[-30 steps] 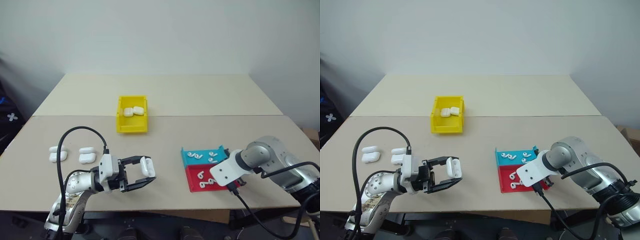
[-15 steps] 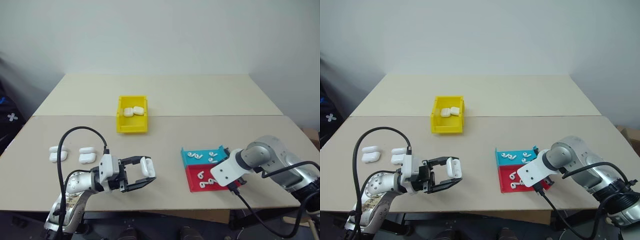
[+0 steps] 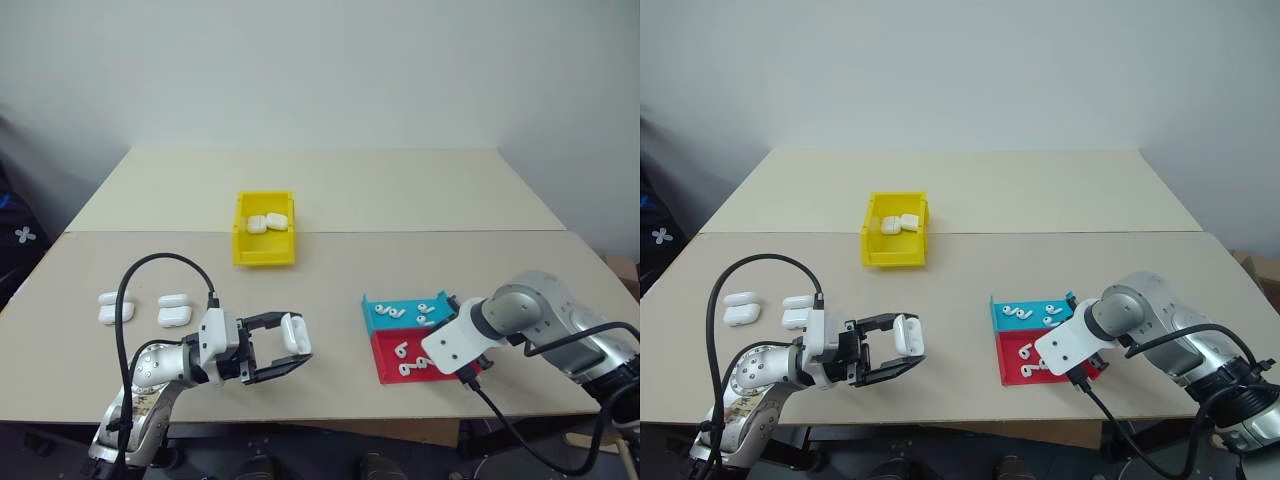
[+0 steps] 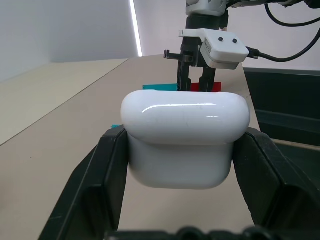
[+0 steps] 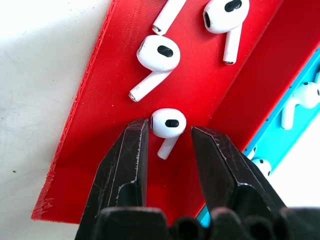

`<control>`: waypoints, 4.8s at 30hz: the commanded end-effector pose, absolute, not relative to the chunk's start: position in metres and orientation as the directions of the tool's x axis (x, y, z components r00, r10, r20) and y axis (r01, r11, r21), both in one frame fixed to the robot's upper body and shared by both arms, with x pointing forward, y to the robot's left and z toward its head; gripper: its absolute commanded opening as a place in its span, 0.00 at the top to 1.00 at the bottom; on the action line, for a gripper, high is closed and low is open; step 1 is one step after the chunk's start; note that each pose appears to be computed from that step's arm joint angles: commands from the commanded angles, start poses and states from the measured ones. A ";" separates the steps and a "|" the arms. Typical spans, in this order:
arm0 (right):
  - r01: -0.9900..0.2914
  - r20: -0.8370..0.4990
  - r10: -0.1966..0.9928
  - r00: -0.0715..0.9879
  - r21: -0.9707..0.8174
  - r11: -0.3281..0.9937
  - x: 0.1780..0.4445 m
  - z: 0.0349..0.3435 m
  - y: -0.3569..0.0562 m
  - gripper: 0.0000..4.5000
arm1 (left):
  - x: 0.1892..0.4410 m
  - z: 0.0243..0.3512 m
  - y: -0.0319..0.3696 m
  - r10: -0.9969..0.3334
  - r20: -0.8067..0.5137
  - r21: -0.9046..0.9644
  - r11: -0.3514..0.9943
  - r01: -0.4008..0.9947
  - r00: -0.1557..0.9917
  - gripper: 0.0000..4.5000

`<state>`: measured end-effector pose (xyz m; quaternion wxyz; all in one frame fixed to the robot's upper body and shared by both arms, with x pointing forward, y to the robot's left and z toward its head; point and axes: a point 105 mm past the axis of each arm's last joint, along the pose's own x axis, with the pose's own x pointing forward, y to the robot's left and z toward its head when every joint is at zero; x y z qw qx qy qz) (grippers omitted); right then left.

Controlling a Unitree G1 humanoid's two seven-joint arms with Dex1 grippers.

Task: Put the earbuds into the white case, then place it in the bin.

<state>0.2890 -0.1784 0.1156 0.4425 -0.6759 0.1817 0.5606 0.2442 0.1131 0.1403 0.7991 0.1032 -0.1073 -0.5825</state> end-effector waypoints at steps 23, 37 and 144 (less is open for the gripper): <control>-0.693 -0.901 0.276 0.336 -0.435 -0.574 0.291 0.132 -0.185 0.73 | 0.241 0.144 0.110 -0.955 0.053 0.320 0.293 0.901 0.292 0.38; -0.821 -0.834 0.493 0.246 -0.450 -0.352 0.265 0.167 -0.169 0.73 | 0.238 0.142 0.108 -0.954 0.056 0.313 0.297 0.902 0.295 0.38; -0.888 -0.700 0.548 0.457 -0.397 0.234 0.268 0.227 -0.152 0.85 | 0.232 0.188 0.095 -0.969 0.173 0.359 0.228 0.905 0.176 0.38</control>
